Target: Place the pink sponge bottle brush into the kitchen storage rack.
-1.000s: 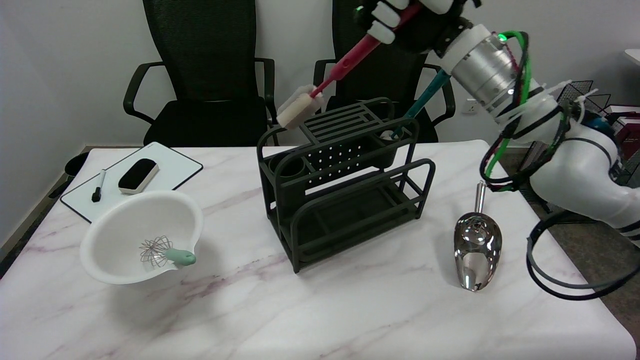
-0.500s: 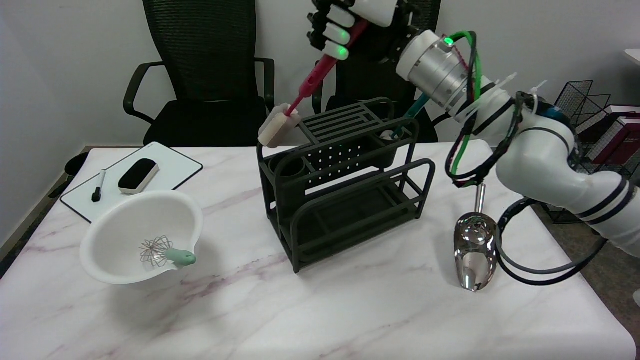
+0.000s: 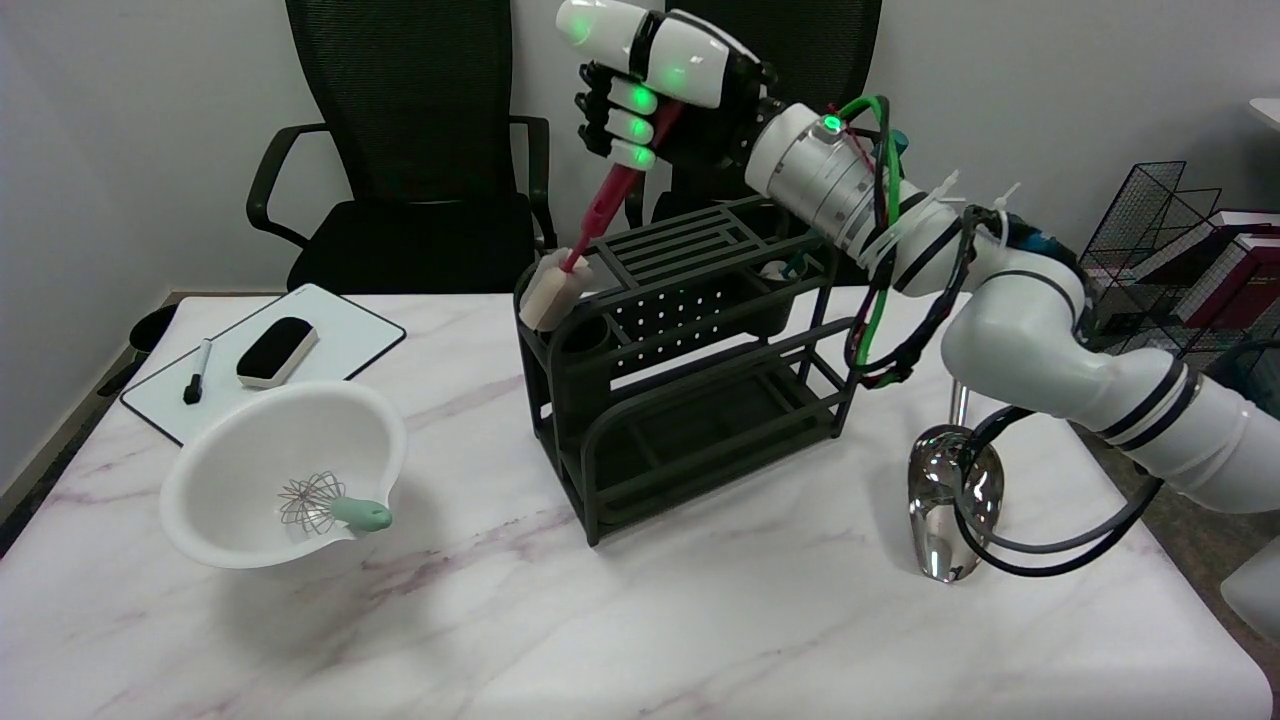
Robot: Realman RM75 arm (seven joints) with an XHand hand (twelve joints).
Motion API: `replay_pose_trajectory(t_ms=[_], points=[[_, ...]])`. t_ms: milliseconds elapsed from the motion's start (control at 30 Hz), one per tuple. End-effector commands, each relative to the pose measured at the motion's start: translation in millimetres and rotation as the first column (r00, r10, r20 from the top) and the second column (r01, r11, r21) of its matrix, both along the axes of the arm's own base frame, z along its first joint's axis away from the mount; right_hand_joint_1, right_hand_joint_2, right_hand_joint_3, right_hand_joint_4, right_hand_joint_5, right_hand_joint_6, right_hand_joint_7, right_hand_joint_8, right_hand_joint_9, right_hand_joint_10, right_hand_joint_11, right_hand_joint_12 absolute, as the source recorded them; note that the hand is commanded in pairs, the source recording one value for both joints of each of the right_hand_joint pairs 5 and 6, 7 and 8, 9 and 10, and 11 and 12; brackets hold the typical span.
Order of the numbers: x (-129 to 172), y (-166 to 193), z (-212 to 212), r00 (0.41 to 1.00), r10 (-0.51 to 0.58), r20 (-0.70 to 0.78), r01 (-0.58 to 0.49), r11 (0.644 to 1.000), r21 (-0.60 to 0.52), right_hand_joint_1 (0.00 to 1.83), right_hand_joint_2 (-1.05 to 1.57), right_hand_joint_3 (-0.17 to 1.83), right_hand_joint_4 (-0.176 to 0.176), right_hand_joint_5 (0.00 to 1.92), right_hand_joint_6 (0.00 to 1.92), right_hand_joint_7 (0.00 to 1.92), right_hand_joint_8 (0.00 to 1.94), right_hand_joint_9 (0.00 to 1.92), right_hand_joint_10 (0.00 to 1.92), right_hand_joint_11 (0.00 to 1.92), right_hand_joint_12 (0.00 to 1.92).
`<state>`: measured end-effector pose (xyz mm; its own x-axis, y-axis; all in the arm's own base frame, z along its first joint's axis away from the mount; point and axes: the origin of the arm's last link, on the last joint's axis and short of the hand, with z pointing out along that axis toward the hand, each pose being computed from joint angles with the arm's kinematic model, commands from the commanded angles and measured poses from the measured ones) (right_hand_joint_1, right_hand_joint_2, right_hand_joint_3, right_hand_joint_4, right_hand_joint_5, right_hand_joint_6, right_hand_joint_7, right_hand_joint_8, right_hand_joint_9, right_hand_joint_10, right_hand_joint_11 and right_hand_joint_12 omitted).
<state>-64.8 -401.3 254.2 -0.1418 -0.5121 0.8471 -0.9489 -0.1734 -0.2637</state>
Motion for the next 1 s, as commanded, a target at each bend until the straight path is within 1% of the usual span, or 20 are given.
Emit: replay_pose_trajectory(t_ms=[33, 300, 533, 567, 600, 633, 767, 1000], points=[[-26.0, -14.9, -5.9, 0.999, -0.039, -0.030, 0.039, 0.999, -0.024, 1.05, 1.57, 0.31, 0.000, 1.92, 1.92, 1.92, 1.92, 1.92, 1.92, 1.92, 1.92], [-32.9, -20.0, 1.0, 0.998, -0.030, -0.047, 0.028, 0.998, -0.056, 1.05, 1.57, 0.30, 0.000, 1.92, 1.92, 1.92, 1.92, 1.92, 1.92, 1.92, 1.92], [-27.6, -21.3, 6.1, 0.999, -0.005, -0.036, 0.002, 0.998, -0.069, 1.04, 1.57, 0.29, 0.000, 1.92, 1.92, 1.92, 1.92, 1.92, 1.92, 1.92, 1.92], [-25.7, -21.3, 8.4, 0.999, 0.002, -0.035, -0.004, 0.997, -0.074, 1.04, 1.57, 0.29, 0.000, 1.92, 1.92, 1.92, 1.92, 1.92, 1.92, 1.92, 1.92], [-27.6, -23.9, 16.4, 0.999, 0.001, -0.046, -0.005, 0.995, -0.101, 1.04, 1.57, 0.29, 0.000, 1.92, 1.92, 1.92, 1.92, 1.92, 1.92, 1.92, 1.92], [-26.0, -21.5, 12.2, 0.999, 0.002, -0.039, -0.005, 0.996, -0.084, 1.04, 1.57, 0.30, 0.000, 1.92, 1.92, 1.92, 1.92, 1.92, 1.92, 1.92, 1.92], [-30.0, -17.7, 13.5, 0.999, -0.010, -0.041, 0.007, 0.997, -0.079, 1.04, 1.57, 0.30, 0.000, 1.92, 1.92, 1.92, 1.92, 1.92, 1.92, 1.92, 1.92], [-35.4, -8.3, 23.9, 1.000, -0.018, -0.019, 0.016, 0.995, -0.098, 1.05, 1.57, 0.30, 0.000, 1.92, 1.92, 1.92, 1.92, 1.92, 1.92, 1.92, 1.92]])
